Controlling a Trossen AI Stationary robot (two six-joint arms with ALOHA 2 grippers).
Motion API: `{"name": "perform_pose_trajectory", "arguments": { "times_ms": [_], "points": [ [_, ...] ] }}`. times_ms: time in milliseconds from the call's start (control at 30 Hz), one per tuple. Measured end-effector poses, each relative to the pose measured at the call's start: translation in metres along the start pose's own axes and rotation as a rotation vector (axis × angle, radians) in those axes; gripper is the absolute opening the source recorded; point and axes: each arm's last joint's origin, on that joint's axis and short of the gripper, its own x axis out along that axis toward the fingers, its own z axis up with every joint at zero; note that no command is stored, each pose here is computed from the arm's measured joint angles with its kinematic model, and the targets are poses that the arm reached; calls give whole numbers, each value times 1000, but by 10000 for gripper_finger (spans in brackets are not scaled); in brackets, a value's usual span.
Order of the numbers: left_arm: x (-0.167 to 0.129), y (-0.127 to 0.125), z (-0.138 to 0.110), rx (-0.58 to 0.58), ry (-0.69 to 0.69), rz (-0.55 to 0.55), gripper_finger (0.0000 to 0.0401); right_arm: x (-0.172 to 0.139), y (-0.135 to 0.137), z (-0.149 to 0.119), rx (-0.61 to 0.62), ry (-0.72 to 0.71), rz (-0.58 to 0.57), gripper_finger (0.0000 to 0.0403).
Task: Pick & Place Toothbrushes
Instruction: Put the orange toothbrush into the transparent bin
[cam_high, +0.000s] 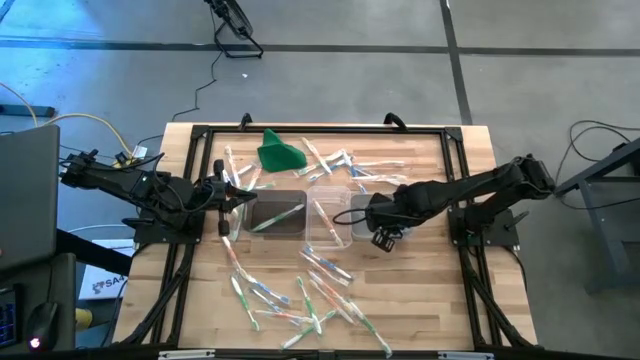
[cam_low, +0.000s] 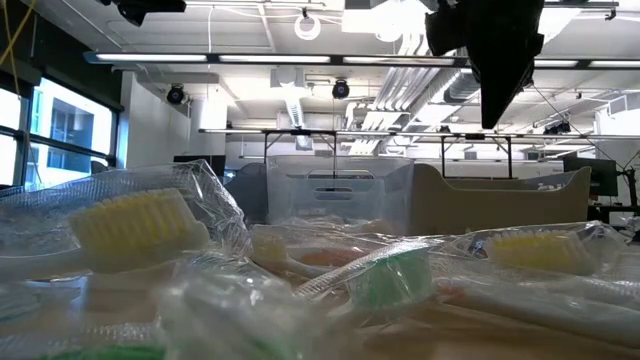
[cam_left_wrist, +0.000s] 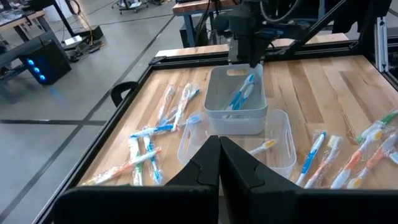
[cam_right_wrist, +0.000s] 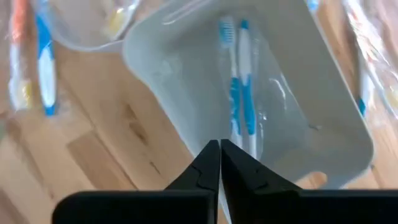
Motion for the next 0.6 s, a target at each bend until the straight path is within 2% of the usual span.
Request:
{"name": "perform_pose_trajectory", "arguments": {
  "times_ms": [167,467,600],
  "points": [
    [0,0,-1,4,8,0,1,-1,6,0,-71,3,67,3],
    [0,0,-1,4,9,0,1,-1,5,6,-102,-116,-27,3],
    [0,0,-1,-36,9,0,1,0,-1,13,-120,-143,-31,4]
  ]
}}
